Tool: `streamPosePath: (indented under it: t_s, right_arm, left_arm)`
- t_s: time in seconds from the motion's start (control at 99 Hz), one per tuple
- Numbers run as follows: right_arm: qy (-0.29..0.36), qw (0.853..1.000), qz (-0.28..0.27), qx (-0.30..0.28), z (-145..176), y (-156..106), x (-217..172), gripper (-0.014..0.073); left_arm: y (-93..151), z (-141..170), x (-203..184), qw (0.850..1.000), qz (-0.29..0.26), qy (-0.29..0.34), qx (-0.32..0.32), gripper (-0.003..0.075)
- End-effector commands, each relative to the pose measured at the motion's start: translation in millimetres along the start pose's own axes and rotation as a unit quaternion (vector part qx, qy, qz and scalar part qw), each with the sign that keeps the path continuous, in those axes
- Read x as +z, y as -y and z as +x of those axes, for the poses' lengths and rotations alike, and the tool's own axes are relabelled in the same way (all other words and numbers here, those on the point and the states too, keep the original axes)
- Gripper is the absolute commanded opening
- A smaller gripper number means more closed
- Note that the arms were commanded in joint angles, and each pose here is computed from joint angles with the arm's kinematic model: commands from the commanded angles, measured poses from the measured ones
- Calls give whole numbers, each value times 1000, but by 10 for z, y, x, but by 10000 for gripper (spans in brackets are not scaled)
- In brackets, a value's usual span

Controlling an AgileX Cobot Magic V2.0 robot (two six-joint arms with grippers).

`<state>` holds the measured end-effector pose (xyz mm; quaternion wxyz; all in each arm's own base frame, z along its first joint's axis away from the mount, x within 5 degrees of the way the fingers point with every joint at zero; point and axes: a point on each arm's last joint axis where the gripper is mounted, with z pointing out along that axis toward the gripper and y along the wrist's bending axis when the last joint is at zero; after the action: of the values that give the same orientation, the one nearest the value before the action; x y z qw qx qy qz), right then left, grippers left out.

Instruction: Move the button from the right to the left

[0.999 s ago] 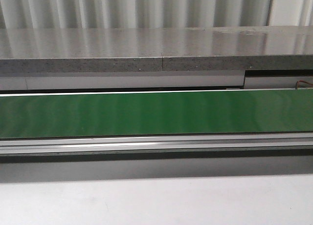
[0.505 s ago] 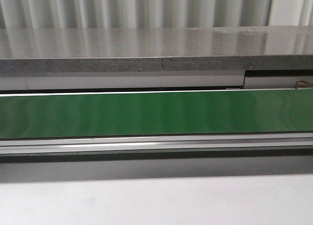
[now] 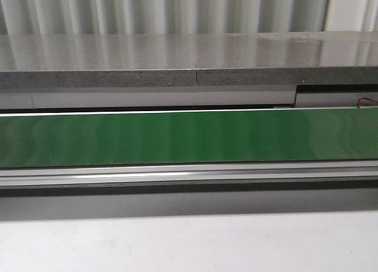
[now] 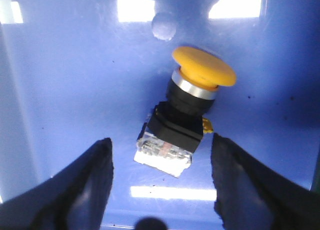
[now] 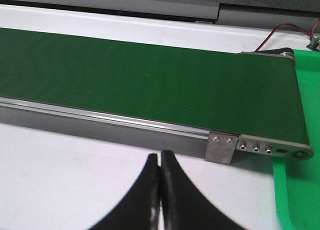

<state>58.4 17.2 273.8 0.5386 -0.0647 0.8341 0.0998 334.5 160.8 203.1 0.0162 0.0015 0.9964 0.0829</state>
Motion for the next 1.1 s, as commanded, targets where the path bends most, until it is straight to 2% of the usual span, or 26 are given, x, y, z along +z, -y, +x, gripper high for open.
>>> streamPosePath:
  t_s: [0.0, 0.101, 0.222, 0.434, 0.606, 0.777, 1.09]
  right_arm:
    - [47, 999, 0, -7, -141, -6, -32, -67]
    - [47, 999, 0, -7, -141, -6, -32, -67]
    - [47, 999, 0, -7, -141, -6, -32, -67]
    - [47, 999, 0, -7, -141, -6, -32, -67]
    - [47, 999, 0, -7, -141, -6, -32, -67]
    - [47, 999, 0, -7, -141, -6, -32, -67]
    - [47, 999, 0, -7, -141, -6, -32, -67]
  left_arm:
    - [-70, 5, -448, 996, -30, 74, -31, 355]
    - [-40, 16, -673, 990, -20, 130, -54, 267]
    - [50, 60, -966, 975, 3, 208, -79, 145]
    - [403, 228, -1358, 948, 4, 312, -63, -22]
    - [784, 419, -1610, 920, 34, 388, -46, -21]
    - [1134, 643, -1730, 903, 58, 426, -5, -21]
    - [1532, 1058, -1795, 872, 108, 476, 38, -21]
